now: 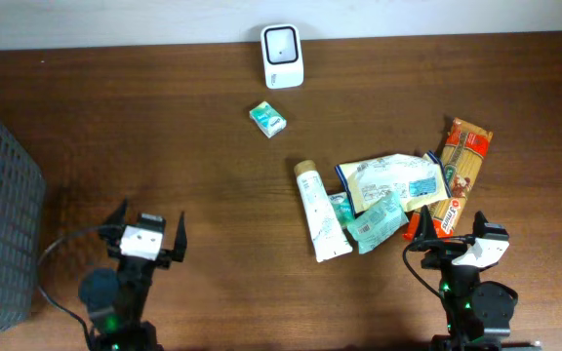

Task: Scan the item barcode

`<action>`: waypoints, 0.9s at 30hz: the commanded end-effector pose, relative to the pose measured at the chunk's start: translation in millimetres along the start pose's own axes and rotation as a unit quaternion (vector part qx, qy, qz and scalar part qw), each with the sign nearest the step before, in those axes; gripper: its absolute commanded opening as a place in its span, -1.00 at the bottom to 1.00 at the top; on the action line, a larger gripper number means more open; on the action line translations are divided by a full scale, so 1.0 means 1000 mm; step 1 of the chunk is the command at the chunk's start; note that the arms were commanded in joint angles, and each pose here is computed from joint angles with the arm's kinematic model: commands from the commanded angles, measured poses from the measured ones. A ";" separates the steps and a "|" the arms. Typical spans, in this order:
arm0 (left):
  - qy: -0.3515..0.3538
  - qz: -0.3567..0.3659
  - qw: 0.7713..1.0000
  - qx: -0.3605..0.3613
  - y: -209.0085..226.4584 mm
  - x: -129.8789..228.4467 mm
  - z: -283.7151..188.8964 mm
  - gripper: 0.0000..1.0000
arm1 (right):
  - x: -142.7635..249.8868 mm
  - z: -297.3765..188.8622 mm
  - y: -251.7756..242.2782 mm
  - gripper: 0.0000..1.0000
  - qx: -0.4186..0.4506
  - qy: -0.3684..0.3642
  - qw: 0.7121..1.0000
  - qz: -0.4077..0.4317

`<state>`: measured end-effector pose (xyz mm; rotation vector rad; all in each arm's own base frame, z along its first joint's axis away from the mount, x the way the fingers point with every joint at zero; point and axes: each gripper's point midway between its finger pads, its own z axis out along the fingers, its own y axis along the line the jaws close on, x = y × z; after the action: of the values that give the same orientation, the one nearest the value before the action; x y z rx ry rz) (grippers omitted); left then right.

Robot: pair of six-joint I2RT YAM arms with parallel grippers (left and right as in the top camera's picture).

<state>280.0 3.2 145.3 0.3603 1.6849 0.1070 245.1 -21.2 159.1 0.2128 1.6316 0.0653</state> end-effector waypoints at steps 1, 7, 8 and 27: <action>0.009 0.011 1.000 -0.017 -0.005 0.007 -0.007 0.98 | 0.002 0.000 -0.004 0.97 0.008 0.000 1.000 -0.004; 0.045 0.018 0.998 -0.034 -0.016 0.020 -0.025 0.98 | 0.002 0.000 -0.004 0.97 0.008 0.000 1.000 -0.004; 0.030 0.019 0.998 -0.042 -0.014 0.013 -0.027 0.98 | 0.002 0.000 -0.004 0.97 0.008 0.000 1.000 -0.004; -0.023 0.027 0.998 -0.061 -0.007 -0.011 -0.035 0.98 | 0.002 0.000 -0.004 0.97 0.008 0.000 1.000 -0.004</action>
<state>246.3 -2.8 159.4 0.3137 1.6148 0.2295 245.1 -21.2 159.3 0.2127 1.6304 0.0653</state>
